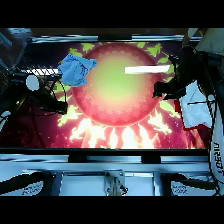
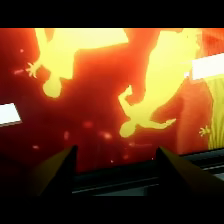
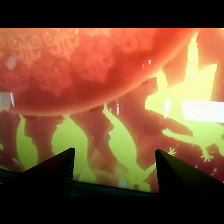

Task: Fold the shirts.

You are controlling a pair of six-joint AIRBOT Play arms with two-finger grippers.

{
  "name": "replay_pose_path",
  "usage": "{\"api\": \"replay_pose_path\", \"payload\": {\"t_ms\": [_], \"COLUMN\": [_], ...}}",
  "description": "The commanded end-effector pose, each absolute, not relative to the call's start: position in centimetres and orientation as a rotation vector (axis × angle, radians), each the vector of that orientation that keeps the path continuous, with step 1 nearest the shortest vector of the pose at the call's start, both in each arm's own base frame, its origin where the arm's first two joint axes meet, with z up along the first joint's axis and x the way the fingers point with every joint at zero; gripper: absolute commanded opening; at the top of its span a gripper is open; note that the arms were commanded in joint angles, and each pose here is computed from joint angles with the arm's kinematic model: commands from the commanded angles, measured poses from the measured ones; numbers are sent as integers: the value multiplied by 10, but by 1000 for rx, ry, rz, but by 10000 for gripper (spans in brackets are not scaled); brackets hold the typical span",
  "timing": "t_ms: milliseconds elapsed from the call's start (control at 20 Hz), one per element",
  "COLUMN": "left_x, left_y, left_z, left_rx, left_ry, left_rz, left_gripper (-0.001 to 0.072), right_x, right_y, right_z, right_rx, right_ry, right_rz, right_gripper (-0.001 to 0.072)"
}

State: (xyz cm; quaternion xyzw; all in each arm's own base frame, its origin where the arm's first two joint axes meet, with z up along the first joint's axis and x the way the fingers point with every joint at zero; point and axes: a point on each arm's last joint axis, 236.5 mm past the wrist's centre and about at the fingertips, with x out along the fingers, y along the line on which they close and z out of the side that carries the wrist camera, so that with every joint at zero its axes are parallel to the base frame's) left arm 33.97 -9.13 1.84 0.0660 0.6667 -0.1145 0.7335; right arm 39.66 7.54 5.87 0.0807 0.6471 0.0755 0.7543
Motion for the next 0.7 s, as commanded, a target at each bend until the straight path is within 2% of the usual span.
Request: {"api": "replay_pose_path", "payload": {"t_ms": [0, 350, 500, 650], "left_x": [342, 348, 413, 489], "left_y": [-92, -111, -113, -94], "left_z": [15, 12, 21, 32], "left_rx": [145, 60, -76, -77], "left_ry": [1467, 1452, 1253, 1140], "left_rz": [-251, -283, -181, -120], "left_gripper": [570, 569, 569, 570], "right_x": [401, 422, 426, 427], "right_y": [77, 80, 80, 80], "right_z": [60, 65, 66, 66], "right_rx": [182, 192, 195, 194], "right_ry": [1395, 1300, 1282, 1279], "right_rz": [169, 180, 178, 178], "right_gripper": [615, 615, 613, 613]}}
